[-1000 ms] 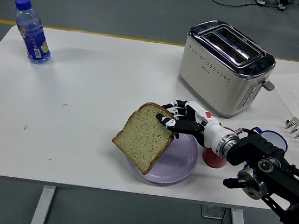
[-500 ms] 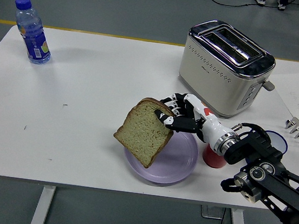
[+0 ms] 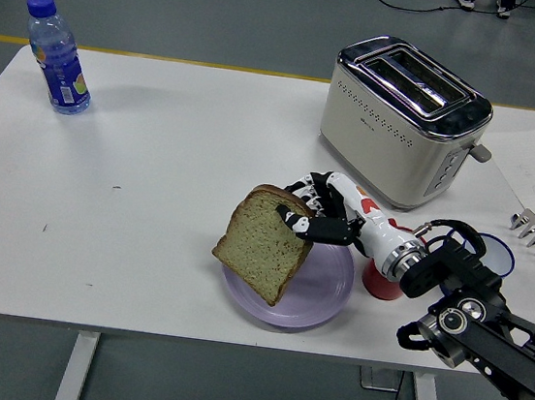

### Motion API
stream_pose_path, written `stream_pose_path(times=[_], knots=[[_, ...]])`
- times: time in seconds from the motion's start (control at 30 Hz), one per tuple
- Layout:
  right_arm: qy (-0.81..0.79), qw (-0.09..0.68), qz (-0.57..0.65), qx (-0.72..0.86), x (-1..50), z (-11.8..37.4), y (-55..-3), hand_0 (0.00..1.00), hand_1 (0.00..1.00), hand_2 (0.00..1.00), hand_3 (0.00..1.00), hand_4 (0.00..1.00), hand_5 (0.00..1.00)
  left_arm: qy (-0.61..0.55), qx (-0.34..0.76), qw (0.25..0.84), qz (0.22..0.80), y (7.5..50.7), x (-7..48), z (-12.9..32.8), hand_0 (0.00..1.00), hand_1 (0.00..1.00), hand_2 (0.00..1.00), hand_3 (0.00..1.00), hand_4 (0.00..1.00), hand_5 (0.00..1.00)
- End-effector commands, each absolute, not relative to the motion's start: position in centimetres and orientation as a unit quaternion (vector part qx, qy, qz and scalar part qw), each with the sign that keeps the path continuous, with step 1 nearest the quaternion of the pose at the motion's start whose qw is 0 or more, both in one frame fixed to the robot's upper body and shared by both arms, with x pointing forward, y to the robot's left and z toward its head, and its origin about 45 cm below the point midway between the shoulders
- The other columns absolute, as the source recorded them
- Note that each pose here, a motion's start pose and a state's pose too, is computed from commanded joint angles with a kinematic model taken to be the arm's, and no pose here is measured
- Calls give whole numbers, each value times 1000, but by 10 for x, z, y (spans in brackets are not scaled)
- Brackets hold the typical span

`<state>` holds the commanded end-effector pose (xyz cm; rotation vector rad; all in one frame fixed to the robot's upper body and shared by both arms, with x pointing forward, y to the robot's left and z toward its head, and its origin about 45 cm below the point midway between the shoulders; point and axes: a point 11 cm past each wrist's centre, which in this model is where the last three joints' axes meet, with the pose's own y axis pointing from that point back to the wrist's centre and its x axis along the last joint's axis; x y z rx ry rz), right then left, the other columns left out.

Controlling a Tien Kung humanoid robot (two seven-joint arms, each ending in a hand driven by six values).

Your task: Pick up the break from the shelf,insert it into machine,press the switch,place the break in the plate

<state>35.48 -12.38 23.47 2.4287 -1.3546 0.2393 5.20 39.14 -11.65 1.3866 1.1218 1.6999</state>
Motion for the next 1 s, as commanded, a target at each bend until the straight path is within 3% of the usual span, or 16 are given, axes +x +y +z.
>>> stream_pose_path(times=[0.37,0.4,0.77,0.8,0.97,1.0], knots=[[-472,193,113,852,357,229,-128,114,204,338,456,509,2,430,531,332,650,391,51,-117,665,628,681,619,443,918],[-472,195,115,852,357,228,-129,117,241,340,457,519,2,430,532,332,650,391,51,-117,665,629,682,619,443,917],[-436,208,158,861,356,226,-124,160,263,359,467,513,2,430,534,332,648,390,49,-117,665,629,681,618,443,916],[-434,209,162,861,356,226,-124,298,382,460,516,460,2,430,534,332,648,390,49,-117,665,630,682,618,442,916],[-429,214,179,859,358,225,-123,298,382,460,516,460,2,430,536,332,646,389,48,-118,665,630,682,618,442,916],[-429,215,181,859,358,224,-123,364,437,497,530,449,2,430,536,332,646,389,48,-118,665,630,682,617,442,916]])
